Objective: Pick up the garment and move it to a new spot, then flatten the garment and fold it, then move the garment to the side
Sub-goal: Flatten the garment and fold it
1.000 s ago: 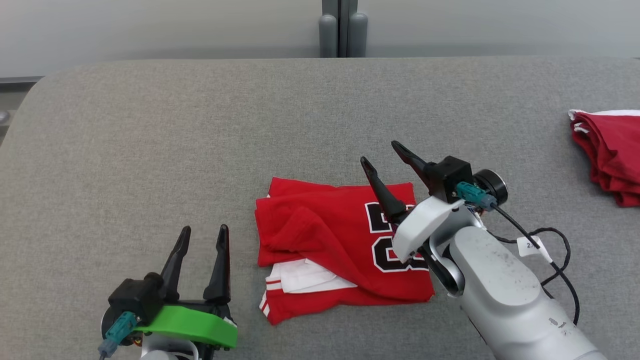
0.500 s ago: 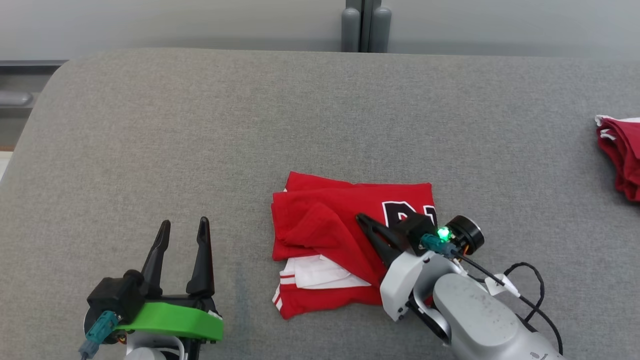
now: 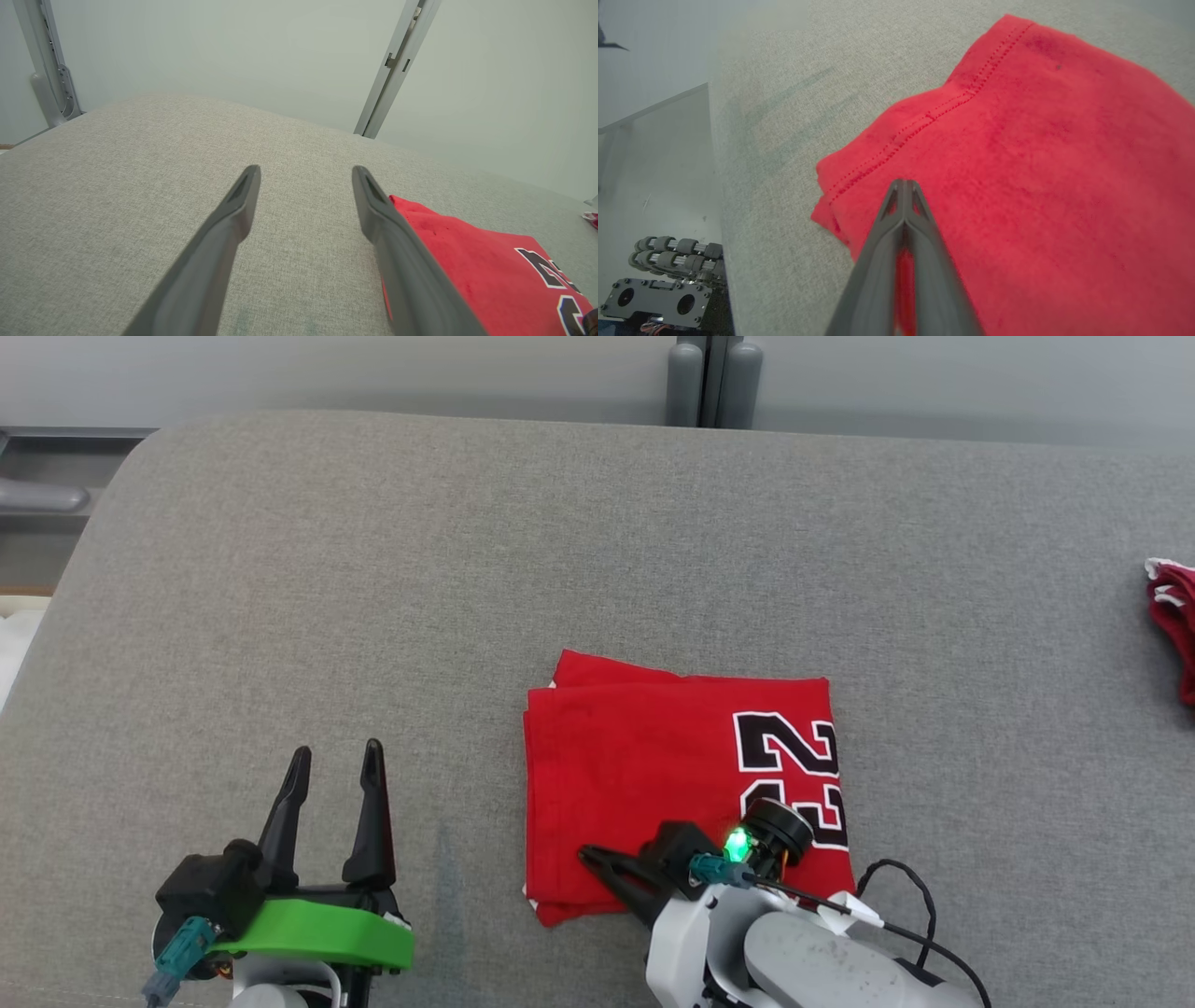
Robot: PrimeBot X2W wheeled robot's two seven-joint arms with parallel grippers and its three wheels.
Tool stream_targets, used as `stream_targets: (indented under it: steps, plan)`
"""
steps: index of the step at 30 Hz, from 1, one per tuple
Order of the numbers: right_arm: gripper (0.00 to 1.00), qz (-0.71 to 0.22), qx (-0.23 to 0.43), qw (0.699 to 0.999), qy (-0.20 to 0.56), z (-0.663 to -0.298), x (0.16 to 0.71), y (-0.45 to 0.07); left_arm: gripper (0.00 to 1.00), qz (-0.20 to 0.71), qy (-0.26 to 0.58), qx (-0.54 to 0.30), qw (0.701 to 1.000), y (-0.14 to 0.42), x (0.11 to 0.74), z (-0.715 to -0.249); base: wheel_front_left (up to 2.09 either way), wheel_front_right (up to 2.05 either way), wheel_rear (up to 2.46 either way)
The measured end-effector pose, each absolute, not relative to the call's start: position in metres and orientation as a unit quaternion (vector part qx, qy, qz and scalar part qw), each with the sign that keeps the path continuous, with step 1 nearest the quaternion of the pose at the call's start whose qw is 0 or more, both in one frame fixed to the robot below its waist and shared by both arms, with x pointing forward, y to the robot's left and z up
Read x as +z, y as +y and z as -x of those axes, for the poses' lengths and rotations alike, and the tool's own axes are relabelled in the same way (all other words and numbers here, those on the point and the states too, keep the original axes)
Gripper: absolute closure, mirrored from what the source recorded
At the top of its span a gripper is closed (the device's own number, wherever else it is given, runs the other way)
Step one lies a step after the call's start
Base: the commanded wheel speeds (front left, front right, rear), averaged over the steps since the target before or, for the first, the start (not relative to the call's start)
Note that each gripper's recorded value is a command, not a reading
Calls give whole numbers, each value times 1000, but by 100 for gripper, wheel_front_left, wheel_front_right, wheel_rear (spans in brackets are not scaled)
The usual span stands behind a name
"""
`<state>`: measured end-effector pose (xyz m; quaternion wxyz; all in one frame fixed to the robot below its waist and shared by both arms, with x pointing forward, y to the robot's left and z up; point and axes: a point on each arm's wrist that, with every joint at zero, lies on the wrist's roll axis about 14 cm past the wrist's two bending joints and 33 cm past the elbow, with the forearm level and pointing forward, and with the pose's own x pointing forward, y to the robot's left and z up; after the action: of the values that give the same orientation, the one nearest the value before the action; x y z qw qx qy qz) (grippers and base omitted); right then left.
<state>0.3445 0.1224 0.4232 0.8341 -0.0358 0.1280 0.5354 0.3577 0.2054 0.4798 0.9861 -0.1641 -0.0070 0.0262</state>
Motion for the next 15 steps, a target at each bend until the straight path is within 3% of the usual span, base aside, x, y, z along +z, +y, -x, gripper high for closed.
stream_targets:
  steps: [5, 10, 12, 15]
  plan:
    - [100, 15, 527, 843, 108, -356, 438, 122, 0, 165, -7, 24, 986, 204, 480, -360, 0, 0, 0]
    - [99, -25, 470, 879, 70, -393, 468, 104, 0, 163, -14, 11, 987, 196, 485, -366, 0, 0, 0]
    - [90, -38, 441, 896, 46, -411, 485, 91, 0, 163, -21, 4, 986, 192, 490, -370, 0, 0, 0]
    - [63, -52, 393, 918, 1, -435, 513, 67, 0, 164, -28, -13, 986, 181, 495, -377, 0, 0, 0]
